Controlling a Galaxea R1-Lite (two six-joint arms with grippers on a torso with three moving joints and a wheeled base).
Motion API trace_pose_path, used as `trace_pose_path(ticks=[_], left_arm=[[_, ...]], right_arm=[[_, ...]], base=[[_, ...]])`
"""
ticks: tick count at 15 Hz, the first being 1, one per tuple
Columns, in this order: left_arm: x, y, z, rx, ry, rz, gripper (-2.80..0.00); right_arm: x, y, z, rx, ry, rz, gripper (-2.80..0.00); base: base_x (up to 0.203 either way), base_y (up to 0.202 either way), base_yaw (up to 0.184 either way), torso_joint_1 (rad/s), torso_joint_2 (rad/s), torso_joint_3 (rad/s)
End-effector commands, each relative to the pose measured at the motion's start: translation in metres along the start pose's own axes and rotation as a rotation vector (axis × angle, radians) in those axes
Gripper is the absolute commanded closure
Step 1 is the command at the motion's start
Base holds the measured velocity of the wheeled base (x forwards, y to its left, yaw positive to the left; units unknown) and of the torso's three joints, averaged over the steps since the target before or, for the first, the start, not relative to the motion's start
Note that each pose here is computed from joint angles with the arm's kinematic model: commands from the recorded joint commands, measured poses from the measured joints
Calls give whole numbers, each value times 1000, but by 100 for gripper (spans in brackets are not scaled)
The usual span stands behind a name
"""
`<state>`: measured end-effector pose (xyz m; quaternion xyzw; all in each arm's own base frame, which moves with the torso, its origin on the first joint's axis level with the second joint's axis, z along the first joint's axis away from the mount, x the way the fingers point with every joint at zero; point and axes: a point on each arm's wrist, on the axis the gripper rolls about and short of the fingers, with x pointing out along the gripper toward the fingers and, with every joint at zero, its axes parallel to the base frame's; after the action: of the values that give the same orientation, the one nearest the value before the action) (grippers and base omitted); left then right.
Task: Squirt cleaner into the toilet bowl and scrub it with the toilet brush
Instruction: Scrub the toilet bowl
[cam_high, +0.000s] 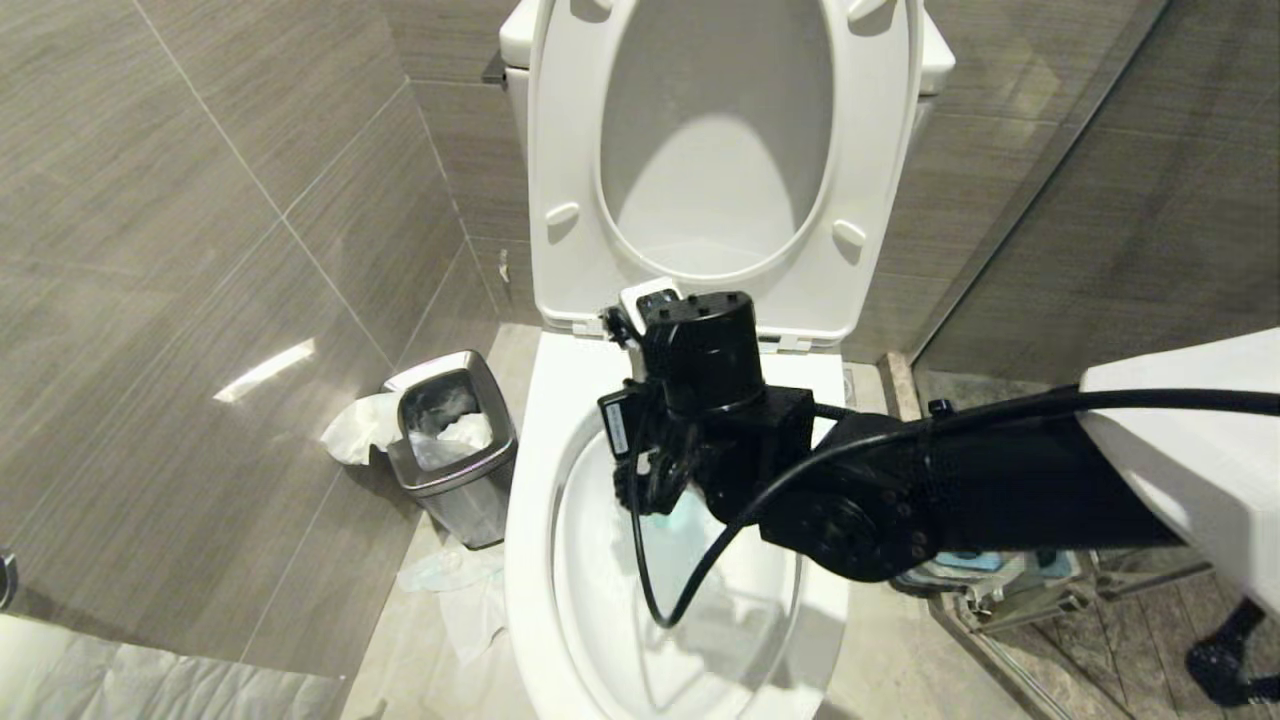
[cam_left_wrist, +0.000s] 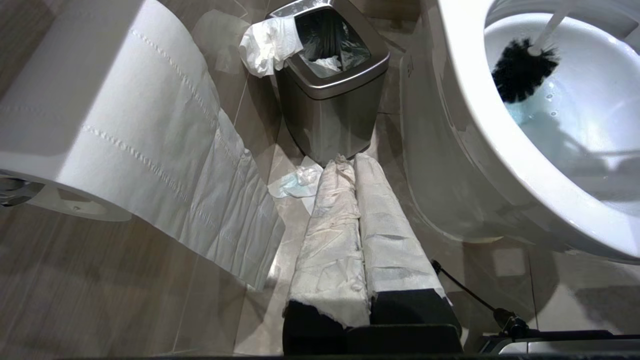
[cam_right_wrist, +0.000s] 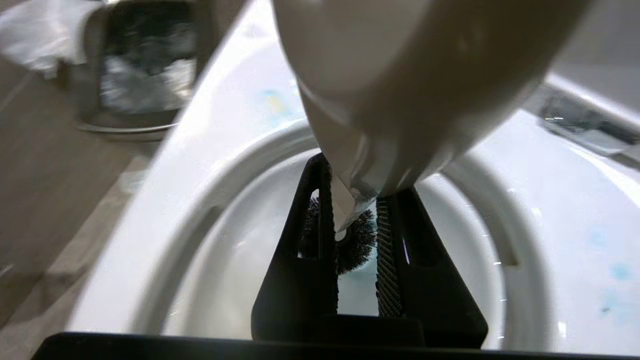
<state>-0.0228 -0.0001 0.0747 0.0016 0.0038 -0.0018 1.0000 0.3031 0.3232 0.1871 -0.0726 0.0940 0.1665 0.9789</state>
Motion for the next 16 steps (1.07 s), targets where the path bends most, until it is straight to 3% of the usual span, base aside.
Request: trace_pose_path(ticks=[1,9,16], left_arm=[[0,0,-1,1,4,-1,0],[0,0,-1,0,3,-1,0],[0,0,-1,0,3,1,0]], right_arm=[[14,-15,-2,8,3,-44,0],[-15,-39,37,32,-47,-57,0],[21,-23,-10,-7,51,-63,0]], base=[[0,0,0,0,0,0],[0,0,0,0,0,0],[0,0,0,0,0,0]])
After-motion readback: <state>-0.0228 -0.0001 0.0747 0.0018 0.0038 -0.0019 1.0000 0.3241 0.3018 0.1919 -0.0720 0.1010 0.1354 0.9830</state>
